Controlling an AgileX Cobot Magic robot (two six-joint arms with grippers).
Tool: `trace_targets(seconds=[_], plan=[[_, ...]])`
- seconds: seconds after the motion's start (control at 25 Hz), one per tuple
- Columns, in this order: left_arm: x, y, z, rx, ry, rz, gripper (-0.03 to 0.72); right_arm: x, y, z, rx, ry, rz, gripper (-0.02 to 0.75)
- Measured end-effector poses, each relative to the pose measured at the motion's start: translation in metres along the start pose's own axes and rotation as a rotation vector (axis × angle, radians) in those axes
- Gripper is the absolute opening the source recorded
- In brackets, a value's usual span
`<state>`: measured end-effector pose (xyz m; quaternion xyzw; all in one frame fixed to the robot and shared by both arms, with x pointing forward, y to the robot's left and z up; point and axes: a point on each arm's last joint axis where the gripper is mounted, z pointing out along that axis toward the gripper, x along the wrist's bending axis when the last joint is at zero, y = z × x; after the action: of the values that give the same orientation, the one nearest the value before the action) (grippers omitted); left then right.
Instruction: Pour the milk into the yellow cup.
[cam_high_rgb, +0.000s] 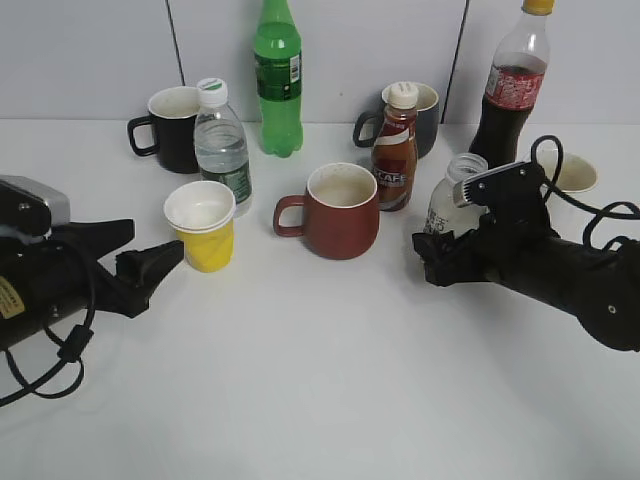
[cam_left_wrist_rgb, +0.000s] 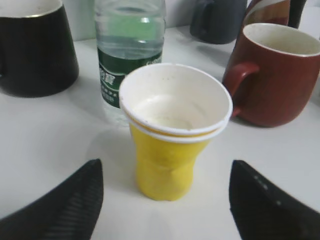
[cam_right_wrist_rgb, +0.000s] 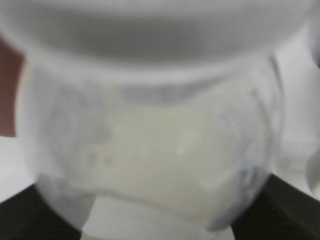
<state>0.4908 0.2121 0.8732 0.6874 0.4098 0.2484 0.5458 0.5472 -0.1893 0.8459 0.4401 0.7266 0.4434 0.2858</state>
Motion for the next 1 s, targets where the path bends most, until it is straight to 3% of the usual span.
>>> trace_targets(seconds=[0.52, 1.0], plan=[[-0.004, 0.038, -0.024, -0.002, 0.054, 0.055, 0.594, -0.002, 0.028, -0.030, 0.211, -0.032, 0.117, 0.555], [-0.006, 0.069, -0.065, 0.150, 0.214, -0.118, 0.594, 0.016, 0.050, -0.073, 0.442, -0.059, 0.120, 0.555]])
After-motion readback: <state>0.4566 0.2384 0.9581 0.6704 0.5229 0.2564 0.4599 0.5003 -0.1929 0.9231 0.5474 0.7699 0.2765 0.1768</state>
